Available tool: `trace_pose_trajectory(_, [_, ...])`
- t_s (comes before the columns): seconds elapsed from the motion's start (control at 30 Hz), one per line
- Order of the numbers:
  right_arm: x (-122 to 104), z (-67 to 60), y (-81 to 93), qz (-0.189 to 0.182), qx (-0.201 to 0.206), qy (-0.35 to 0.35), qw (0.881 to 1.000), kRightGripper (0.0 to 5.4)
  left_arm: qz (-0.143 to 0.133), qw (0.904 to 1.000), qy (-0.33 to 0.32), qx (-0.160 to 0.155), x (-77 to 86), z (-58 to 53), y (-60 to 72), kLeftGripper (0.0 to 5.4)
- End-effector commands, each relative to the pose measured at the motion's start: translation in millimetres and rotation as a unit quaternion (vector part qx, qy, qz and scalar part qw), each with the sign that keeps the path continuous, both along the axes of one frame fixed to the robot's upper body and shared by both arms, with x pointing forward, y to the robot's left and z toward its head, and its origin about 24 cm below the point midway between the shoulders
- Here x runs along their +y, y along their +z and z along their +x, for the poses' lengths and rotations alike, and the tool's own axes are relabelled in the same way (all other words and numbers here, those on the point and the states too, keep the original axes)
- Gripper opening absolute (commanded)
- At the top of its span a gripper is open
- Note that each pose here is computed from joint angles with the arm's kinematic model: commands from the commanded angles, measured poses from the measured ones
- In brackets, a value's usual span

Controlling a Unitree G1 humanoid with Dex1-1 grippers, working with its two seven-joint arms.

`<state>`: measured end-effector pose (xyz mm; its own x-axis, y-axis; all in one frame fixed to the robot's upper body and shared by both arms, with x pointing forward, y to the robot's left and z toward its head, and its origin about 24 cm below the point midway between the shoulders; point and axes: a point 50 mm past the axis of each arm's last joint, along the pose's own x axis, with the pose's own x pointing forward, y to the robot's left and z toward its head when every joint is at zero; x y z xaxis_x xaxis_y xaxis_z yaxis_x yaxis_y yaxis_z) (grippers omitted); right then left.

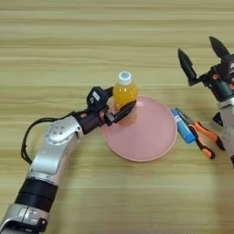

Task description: Move the objects on the table

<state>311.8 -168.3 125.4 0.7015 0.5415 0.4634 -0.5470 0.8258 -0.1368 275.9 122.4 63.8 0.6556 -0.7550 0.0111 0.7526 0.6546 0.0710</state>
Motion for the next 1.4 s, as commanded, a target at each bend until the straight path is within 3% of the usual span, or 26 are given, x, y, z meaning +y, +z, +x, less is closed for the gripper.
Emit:
trace_pose_trajectory(0.03, [8,-16.1,8.7,-0.046,0.014,0.097,0.994,5.4,0.0,0.9991,-0.018,-0.039,-2.1,2.3,19.3,3.31])
trace_pose_trajectory(0.27, [11,-22.5,8.5,-0.102,0.057,0.178,0.977,5.4,0.005,0.998,-0.03,-0.056,-4.3,0.3,24.9,3.31])
trace_pose_trajectory(0.53, [13,-29.3,6.1,-0.141,0.088,0.235,0.958,5.4,0.005,0.9971,-0.038,-0.066,-4.7,-3.3,30.5,3.31])
trace_pose_trajectory(1.0, [32,-33.4,-28.9,-0.263,0.13,0.267,0.918,5.4,0.005,0.9956,-0.05,-0.079,-5.8,-6.3,35.8,3.31])
trace_pose_trajectory(1.2, [41,-27.9,-40.3,-0.287,0.134,0.249,0.915,5.4,0.003,0.9951,-0.057,-0.081,-6.3,-8.5,37.6,3.31])
trace_pose_trajectory(1.4, [49,-22.6,-39.3,-0.277,0.124,0.239,0.923,5.4,0.004,0.9952,-0.058,-0.079,-5.5,-9.7,36.4,3.31])
